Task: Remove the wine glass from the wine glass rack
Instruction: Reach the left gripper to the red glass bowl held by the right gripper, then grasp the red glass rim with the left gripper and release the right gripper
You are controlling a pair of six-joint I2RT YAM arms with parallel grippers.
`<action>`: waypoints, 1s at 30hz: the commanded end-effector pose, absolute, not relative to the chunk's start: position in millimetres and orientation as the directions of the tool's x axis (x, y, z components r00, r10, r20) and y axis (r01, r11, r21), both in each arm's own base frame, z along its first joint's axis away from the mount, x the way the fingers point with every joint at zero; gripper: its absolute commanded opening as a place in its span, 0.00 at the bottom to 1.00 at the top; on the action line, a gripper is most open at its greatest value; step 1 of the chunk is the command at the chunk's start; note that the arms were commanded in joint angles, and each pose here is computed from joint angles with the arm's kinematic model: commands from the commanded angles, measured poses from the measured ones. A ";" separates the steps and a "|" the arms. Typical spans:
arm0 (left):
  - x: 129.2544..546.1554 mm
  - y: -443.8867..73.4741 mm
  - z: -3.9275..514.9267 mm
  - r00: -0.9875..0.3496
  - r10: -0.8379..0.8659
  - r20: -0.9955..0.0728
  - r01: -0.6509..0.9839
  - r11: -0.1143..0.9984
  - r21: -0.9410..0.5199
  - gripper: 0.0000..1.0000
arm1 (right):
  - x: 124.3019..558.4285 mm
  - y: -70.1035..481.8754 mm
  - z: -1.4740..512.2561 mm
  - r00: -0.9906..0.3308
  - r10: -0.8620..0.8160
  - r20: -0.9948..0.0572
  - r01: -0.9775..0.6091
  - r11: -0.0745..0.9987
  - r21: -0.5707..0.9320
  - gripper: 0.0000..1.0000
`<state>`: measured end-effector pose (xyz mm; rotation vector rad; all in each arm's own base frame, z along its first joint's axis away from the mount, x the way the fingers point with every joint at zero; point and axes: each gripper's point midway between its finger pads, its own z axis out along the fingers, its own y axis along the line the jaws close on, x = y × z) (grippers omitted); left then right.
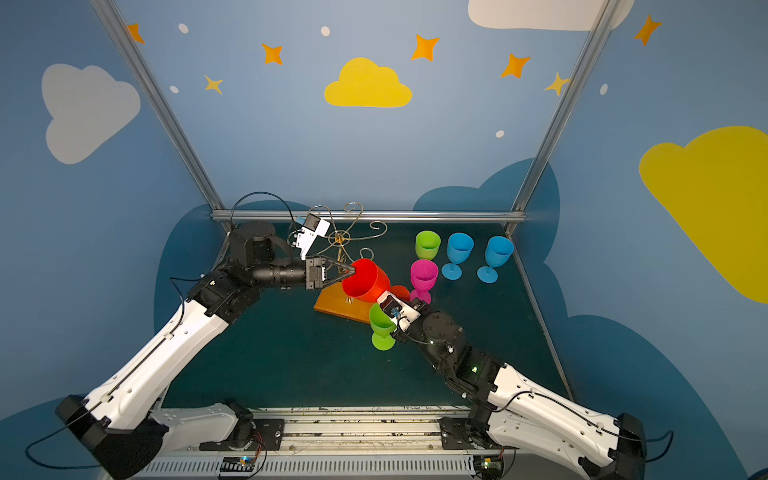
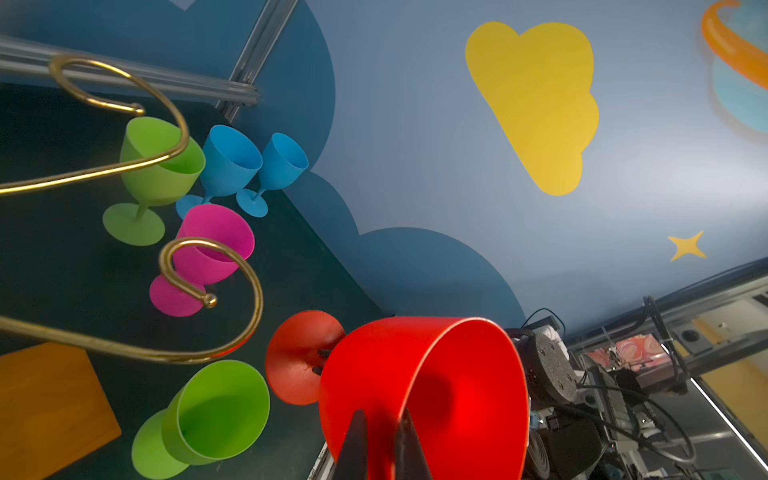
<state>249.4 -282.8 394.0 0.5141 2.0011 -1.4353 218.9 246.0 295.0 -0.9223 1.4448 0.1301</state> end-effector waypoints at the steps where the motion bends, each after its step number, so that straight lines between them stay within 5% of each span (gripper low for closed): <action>1: 214.9 -289.1 410.7 -0.739 0.032 -0.673 0.662 0.221 -0.716 0.03 | 212.6 258.7 324.9 0.211 -0.349 -0.913 -0.630 0.665 -0.400 0.04; 9: 200.0 -275.4 416.6 -0.737 0.030 -0.676 0.661 0.240 -0.711 0.03 | 213.3 251.6 330.5 0.178 -0.281 -0.943 -0.624 0.709 -0.329 0.41; 13: 198.3 -255.9 416.0 -0.731 -0.002 -0.683 0.651 0.298 -0.698 0.03 | 211.3 244.1 333.0 0.163 -0.226 -0.960 -0.625 0.730 -0.278 0.75; 22: 193.3 -205.3 419.6 -0.720 -0.094 -0.687 0.605 0.401 -0.688 0.03 | 203.9 220.6 324.6 0.140 -0.191 -0.972 -0.615 0.753 -0.236 0.86; 30: 178.9 -151.4 375.5 -0.708 -0.057 -0.704 0.482 0.690 -0.540 0.03 | 208.8 178.0 311.0 0.065 -0.145 -0.987 -0.544 0.824 -0.157 0.88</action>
